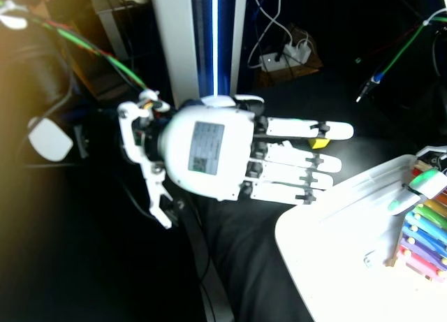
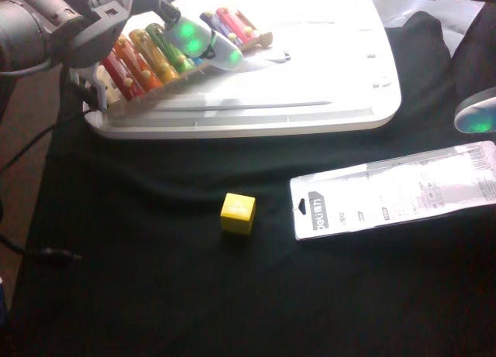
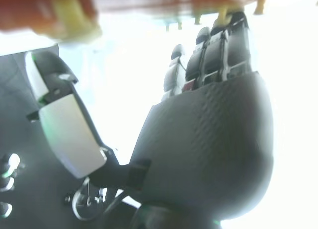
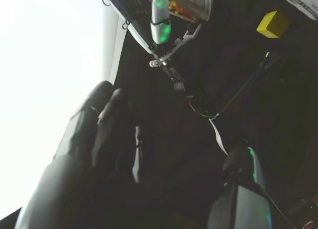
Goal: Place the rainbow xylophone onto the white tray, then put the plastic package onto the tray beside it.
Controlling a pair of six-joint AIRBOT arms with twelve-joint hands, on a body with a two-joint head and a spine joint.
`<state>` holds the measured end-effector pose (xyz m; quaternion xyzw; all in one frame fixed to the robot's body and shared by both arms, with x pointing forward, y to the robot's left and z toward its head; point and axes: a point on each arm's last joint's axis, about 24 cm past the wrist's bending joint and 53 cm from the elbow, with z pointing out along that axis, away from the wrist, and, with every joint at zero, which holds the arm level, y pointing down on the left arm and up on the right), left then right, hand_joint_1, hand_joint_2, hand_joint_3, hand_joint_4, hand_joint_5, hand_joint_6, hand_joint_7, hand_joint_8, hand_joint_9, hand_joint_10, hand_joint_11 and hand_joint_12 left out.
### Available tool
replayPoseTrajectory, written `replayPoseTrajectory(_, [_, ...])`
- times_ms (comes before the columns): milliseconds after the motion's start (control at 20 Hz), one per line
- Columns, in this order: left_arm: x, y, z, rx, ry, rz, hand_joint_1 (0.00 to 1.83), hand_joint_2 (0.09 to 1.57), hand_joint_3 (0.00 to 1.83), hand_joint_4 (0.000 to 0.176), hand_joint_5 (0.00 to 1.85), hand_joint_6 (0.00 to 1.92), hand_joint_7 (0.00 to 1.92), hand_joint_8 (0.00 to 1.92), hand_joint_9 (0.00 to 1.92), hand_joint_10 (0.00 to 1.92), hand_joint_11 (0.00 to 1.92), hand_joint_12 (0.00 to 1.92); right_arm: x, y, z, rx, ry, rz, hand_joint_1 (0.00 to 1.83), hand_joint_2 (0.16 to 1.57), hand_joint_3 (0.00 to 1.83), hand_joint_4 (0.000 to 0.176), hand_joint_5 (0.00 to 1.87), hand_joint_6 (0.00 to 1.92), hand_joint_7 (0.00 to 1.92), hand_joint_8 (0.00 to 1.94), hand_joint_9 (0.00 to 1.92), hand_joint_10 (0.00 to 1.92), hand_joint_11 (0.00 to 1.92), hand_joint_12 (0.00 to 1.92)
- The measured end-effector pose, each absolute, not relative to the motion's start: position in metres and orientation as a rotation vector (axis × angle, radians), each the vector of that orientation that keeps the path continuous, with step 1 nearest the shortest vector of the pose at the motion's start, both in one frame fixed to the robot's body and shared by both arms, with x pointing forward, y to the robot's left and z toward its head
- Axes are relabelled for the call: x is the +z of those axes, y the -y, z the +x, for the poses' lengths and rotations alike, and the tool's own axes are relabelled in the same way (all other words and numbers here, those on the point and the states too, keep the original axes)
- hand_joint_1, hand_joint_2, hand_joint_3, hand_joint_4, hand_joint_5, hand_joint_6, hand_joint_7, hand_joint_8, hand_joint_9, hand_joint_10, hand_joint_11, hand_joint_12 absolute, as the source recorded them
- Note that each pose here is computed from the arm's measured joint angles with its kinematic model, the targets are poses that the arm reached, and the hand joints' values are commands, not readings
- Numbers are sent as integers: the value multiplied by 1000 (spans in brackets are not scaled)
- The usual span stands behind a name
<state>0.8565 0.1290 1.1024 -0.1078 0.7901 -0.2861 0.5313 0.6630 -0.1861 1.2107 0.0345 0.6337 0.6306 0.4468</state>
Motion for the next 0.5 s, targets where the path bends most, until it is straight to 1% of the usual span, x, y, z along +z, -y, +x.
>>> replayPoseTrajectory(50, [1111, -125, 852, -718, -1867, -236, 666, 768, 17, 176, 0, 0, 0, 0, 0, 0, 0, 3, 1211, 186, 663, 1574, -1573, 97, 669, 737, 0, 171, 34, 0, 156, 1, 215, 0, 1, 662])
replayPoseTrajectory(100, [1115, -123, 850, -733, -1859, -228, 666, 768, 17, 176, 0, 0, 0, 0, 0, 0, 0, 3, 1211, 186, 662, 1576, -1576, 98, 669, 737, 0, 171, 34, 0, 156, 1, 215, 0, 1, 662])
replayPoseTrajectory(150, [1129, -122, 845, -769, -1833, -207, 667, 782, 16, 176, 0, 0, 0, 0, 0, 0, 0, 0, 1212, 187, 661, 1577, -1580, 94, 614, 725, 0, 163, 1, 0, 102, 0, 137, 0, 0, 611])
replayPoseTrajectory(200, [1140, -123, 842, -792, -1809, -192, 657, 758, 3, 176, 0, 0, 0, 0, 0, 0, 0, 0, 1214, 187, 660, 1576, -1583, 89, 616, 717, 0, 164, 0, 0, 90, 0, 110, 0, 0, 596])
replayPoseTrajectory(250, [1155, -124, 837, -815, -1779, -169, 642, 695, 0, 176, 0, 0, 0, 0, 0, 0, 0, 0, 1216, 188, 658, 1575, -1584, 87, 654, 707, 0, 159, 0, 0, 73, 0, 90, 0, 0, 566])
replayPoseTrajectory(300, [1165, -127, 834, -827, -1759, -153, 645, 677, 0, 176, 0, 0, 0, 0, 0, 0, 0, 0, 1218, 188, 657, 1572, -1588, 85, 648, 714, 2, 155, 0, 0, 68, 0, 87, 0, 0, 559])
replayPoseTrajectory(350, [1184, -130, 828, -850, -1723, -126, 679, 697, 3, 176, 0, 0, 0, 0, 0, 0, 0, 0, 1218, 190, 656, 1563, -1596, 82, 647, 726, 7, 158, 0, 0, 49, 0, 79, 0, 0, 556])
replayPoseTrajectory(400, [1197, -131, 823, -860, -1700, -102, 723, 668, 0, 176, 0, 0, 0, 0, 0, 0, 0, 0, 1217, 189, 654, 1556, -1608, 79, 649, 744, 5, 154, 0, 0, 17, 6, 44, 8, 0, 422])
replayPoseTrajectory(450, [1211, -133, 817, -857, -1679, -64, 736, 708, 8, 176, 0, 0, 0, 0, 0, 0, 0, 0, 1214, 187, 651, 1543, -1631, 63, 613, 726, 0, 153, 0, 0, 24, 11, 47, 12, 0, 399])
replayPoseTrajectory(500, [1223, -133, 812, -856, -1659, -28, 740, 721, 13, 176, 0, 0, 0, 0, 0, 0, 0, 0, 1211, 184, 649, 1532, -1653, 52, 583, 710, 0, 165, 0, 0, 28, 12, 36, 7, 0, 394])
